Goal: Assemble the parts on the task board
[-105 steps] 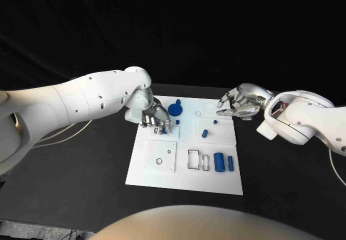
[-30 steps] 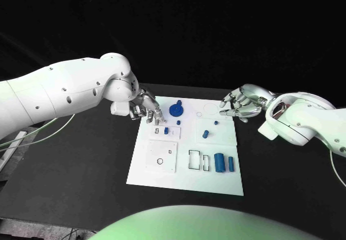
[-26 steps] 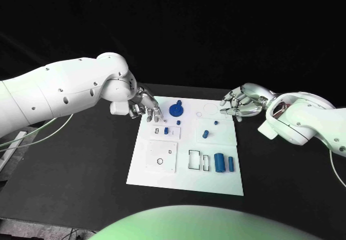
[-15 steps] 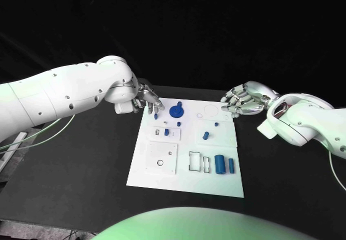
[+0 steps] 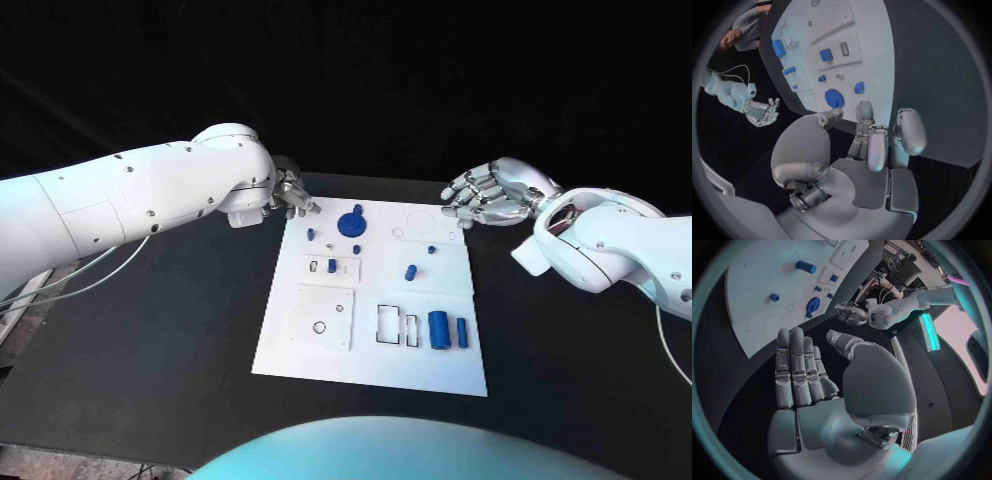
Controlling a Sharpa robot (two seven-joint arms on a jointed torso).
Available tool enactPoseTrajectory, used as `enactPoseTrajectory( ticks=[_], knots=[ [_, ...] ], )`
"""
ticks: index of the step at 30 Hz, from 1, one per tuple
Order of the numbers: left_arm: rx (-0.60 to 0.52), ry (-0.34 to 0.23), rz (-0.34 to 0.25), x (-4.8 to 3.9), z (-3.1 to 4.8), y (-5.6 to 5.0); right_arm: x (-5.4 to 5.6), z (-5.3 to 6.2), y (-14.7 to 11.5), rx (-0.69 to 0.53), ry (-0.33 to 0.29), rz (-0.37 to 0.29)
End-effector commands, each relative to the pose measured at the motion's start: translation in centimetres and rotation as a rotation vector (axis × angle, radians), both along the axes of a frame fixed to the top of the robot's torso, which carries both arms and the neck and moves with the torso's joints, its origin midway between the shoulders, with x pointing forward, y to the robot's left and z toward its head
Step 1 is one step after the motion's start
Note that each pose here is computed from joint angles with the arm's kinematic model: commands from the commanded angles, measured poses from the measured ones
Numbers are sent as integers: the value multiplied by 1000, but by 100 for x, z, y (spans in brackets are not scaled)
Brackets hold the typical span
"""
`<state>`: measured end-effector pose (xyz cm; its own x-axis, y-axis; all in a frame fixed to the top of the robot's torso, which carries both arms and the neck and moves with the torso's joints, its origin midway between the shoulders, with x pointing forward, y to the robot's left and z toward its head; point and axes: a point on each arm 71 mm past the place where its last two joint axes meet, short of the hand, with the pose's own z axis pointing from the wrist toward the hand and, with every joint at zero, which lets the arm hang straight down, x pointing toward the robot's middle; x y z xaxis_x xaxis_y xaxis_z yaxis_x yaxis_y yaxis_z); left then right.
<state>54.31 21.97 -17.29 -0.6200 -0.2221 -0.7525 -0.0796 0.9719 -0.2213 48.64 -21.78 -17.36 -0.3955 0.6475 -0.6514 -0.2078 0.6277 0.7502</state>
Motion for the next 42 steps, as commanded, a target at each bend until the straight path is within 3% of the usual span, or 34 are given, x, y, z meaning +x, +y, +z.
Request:
enactPoseTrajectory(
  ticks=[1,12,31,42],
  knots=[
    [42,-32,-32,15,-8,-18,-4,14,6,21,-15,2],
    [48,32,-56,-5,-157,-55,-3,21,2,24,-25,-2],
    [1,110,-49,-10,-257,-92,1,13,11,22,-21,-2],
    [-2,136,-15,8,-287,-64,0,10,13,21,-17,-3]
  ],
)
